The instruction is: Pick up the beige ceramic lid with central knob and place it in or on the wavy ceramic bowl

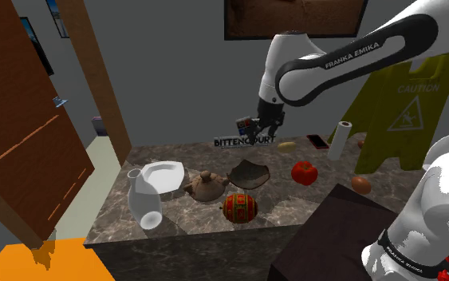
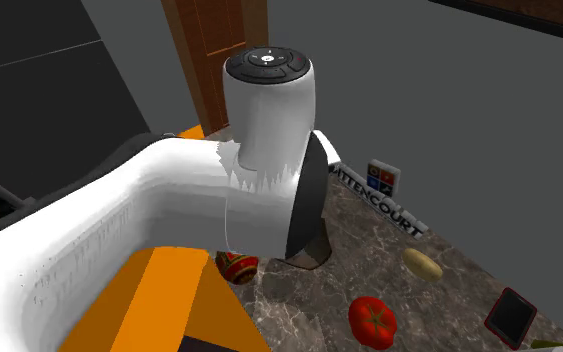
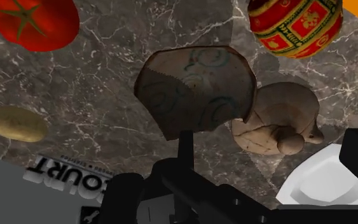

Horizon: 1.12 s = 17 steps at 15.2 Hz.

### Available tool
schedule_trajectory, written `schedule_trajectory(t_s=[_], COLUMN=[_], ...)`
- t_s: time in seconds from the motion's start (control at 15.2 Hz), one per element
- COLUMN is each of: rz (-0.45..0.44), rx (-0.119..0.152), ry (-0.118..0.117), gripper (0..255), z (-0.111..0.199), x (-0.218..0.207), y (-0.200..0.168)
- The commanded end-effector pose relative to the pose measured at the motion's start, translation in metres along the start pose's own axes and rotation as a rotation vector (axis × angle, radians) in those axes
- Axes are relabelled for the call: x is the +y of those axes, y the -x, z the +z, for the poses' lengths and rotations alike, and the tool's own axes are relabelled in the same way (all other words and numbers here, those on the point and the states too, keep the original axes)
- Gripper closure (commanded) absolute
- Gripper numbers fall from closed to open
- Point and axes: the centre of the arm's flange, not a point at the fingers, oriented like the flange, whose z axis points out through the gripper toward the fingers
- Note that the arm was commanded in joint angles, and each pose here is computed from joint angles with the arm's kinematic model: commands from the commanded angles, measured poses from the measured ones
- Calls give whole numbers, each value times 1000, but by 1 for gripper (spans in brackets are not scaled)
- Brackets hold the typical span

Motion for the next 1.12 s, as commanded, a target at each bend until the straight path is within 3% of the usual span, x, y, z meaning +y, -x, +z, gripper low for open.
schedule_trajectory(t_s=[0.0, 1.06], rz=[7, 60], rx=[6, 37], ry=[-3, -13], gripper=[0, 0], z=[20, 180], x=[-12, -107], y=[-11, -105])
